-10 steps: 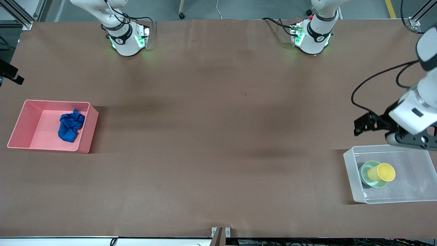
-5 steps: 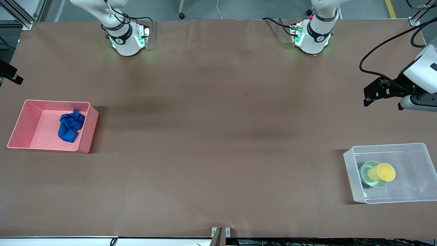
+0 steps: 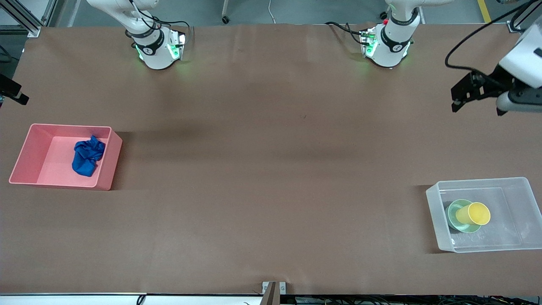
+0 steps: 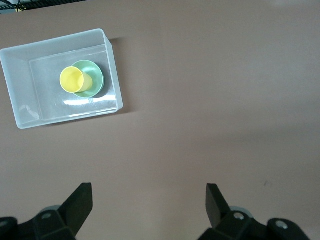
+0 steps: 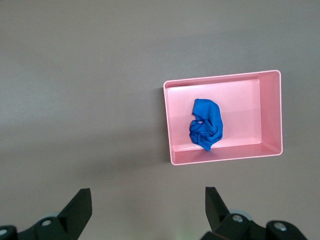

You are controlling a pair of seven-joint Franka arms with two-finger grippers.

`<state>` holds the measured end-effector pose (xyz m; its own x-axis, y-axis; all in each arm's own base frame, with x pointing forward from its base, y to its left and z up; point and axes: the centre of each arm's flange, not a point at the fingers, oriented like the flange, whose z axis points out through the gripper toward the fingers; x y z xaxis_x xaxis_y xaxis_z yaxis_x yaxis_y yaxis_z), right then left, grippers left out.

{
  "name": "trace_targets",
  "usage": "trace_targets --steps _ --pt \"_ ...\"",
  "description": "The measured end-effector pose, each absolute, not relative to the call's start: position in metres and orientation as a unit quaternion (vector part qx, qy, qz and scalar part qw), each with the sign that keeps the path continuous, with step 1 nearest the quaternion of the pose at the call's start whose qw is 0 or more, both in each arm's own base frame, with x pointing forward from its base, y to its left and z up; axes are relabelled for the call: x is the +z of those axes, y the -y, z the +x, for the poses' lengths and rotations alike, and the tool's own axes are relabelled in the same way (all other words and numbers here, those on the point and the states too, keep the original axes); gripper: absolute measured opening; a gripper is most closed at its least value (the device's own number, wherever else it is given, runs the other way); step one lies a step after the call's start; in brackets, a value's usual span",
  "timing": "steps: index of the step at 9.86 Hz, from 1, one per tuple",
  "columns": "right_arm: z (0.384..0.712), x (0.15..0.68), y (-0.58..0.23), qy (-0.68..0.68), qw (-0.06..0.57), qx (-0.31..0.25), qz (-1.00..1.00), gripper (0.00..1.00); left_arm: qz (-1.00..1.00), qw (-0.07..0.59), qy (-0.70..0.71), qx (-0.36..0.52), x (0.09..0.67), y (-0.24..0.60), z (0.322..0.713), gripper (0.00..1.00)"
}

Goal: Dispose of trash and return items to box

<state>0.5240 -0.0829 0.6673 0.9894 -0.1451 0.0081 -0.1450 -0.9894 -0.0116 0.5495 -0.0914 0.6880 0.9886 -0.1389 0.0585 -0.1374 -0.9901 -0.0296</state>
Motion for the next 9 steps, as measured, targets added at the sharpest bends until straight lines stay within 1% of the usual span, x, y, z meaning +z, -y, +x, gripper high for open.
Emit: trace_targets --steps 2,6,9 --pt "0.524 0.667 0.083 -0.073 0.005 -0.004 -0.997 1.0 -0.998 0.007 -0.063 -0.023 0.688 0.086 0.544 1.0" --pt "0.524 0.667 0.083 -0.073 0.005 -0.004 -0.997 1.0 -0.999 0.007 -0.049 -0.009 0.675 0.084 0.545 1.0" --pt "0.524 0.667 0.083 -0.073 0.005 -0.004 -0.997 1.0 -0.999 0.009 -0.043 -0.014 0.669 0.086 0.537 1.0"
